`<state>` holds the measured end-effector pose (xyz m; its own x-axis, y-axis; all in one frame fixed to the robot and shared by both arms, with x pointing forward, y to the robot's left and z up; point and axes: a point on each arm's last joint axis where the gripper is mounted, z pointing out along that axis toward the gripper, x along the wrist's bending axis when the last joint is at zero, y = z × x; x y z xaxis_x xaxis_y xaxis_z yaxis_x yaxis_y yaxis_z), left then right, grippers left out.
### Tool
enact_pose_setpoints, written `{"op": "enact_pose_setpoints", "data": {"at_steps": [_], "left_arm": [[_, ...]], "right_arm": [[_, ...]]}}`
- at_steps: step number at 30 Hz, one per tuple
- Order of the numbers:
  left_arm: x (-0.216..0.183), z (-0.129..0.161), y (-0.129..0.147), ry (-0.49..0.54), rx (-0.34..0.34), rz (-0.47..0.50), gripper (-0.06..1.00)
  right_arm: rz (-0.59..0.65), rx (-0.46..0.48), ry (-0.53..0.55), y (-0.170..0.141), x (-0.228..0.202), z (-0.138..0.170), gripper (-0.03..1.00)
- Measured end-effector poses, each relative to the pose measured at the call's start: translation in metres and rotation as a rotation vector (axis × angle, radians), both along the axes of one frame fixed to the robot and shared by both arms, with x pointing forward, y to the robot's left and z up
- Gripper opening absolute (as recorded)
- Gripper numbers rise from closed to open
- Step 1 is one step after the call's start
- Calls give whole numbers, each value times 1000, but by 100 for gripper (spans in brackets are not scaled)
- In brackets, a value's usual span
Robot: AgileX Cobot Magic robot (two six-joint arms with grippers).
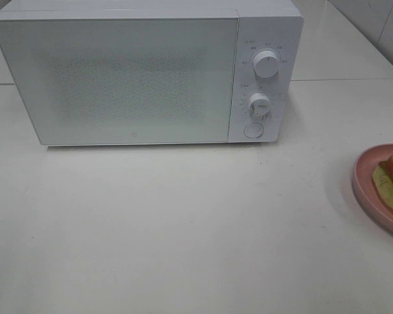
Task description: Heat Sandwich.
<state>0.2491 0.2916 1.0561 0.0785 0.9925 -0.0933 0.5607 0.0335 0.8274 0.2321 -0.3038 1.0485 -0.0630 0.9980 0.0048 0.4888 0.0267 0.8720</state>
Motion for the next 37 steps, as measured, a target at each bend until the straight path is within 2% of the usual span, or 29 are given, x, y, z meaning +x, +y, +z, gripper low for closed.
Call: {"op": "enact_pose_setpoints", "data": {"at_steps": [1,4,7,37], "left_arm": [[0,0,0,0,0,0,98],[-15,0,0,-98,-1,0,98],[-19,0,0,-122,-2,0,98],[-19,0,0,-123,-2,0,97]], "right_arm": [[0,0,0,0,0,0,76],[0,0,0,0,0,0,76],[0,0,0,0,0,0,76],[0,0,0,0,0,0,76]]}}
